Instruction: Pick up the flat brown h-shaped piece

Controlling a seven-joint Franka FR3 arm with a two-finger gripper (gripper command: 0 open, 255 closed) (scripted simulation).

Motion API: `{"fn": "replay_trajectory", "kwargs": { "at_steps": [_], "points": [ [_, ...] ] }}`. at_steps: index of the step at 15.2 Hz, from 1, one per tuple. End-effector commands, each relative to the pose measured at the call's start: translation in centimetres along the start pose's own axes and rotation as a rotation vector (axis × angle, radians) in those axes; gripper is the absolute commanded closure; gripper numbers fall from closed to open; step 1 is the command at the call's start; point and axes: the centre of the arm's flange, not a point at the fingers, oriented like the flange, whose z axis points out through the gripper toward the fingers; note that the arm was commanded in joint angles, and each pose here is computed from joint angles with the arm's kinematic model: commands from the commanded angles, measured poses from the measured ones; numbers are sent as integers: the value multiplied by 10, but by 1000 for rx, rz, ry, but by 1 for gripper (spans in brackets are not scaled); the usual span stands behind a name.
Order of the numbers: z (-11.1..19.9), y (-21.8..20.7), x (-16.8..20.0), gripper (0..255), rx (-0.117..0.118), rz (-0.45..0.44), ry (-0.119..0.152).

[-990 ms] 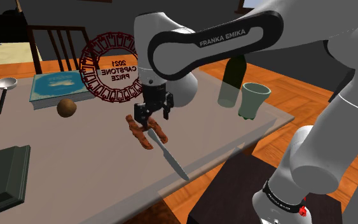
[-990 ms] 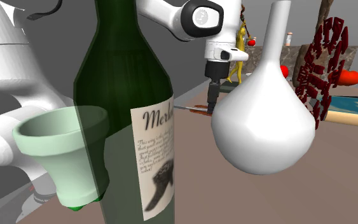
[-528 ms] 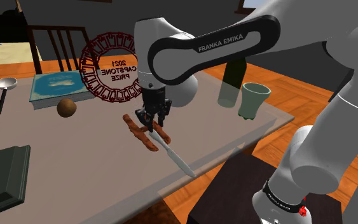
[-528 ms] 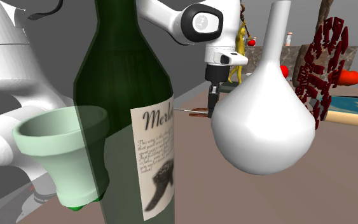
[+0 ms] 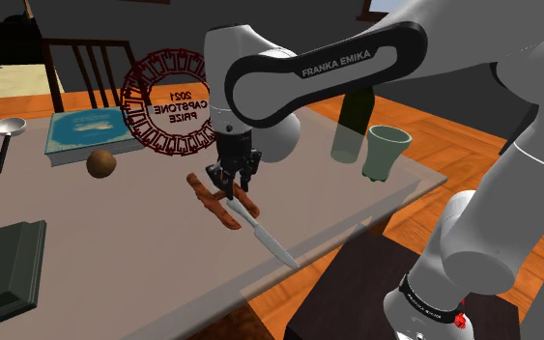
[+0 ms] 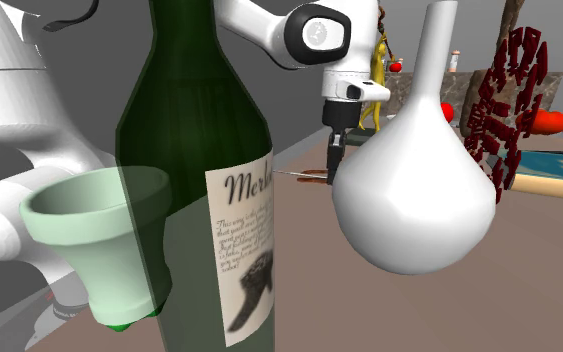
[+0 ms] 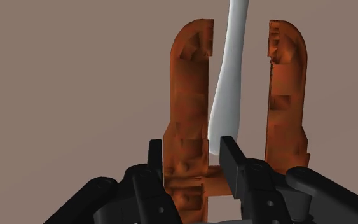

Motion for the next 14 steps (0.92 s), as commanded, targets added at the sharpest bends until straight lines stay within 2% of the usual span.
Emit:
{"fn": "replay_trajectory", "kwargs": {
  "at_steps": [1,14],
  "points": [
    [-5,-1,-1,255,-2,-2,-5],
    [-74,1,-3,255,-2,-2,-5]
  ]
}}
